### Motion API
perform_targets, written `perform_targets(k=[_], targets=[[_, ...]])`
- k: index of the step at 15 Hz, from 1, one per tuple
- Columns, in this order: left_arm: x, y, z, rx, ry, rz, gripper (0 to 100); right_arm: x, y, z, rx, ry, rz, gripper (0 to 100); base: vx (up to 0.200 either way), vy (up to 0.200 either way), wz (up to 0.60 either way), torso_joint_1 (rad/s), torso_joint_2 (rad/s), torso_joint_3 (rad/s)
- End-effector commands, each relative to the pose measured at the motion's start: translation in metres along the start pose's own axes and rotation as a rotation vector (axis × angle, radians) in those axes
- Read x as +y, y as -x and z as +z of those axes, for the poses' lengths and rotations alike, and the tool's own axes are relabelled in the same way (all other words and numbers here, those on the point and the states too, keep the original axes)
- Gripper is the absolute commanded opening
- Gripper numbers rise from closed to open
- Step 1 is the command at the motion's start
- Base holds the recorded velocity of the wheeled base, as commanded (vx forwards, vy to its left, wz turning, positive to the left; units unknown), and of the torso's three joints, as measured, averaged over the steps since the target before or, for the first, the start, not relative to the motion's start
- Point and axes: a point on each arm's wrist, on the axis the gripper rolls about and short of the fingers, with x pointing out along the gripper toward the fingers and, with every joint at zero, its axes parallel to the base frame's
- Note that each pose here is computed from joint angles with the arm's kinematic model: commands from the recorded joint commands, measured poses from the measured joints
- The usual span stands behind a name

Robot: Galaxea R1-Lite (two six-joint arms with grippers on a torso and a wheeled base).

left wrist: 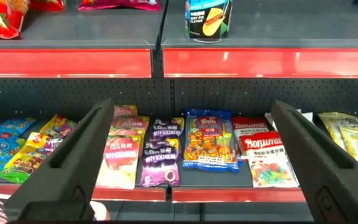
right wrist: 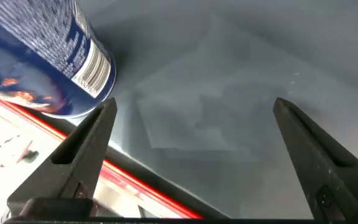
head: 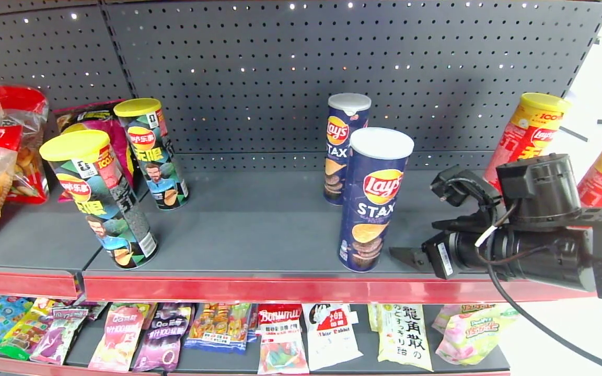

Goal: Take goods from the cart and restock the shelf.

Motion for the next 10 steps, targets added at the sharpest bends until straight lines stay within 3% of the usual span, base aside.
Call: perform_targets(k=[1,10], targets=[[0.000,0.000,0.000,0.000,0.000,0.000,100,0.001,-0.006,-0.002,0.018,0.003,0.004,100,0.000,0.000,0.00,0.000,0.00,0.000],[0.000,0.000,0.000,0.000,0.000,0.000,100,0.002,-0.017,0.002,0.028,0.007,-0.017,100,0.000,0.000,0.00,0.000,0.00,0.000]])
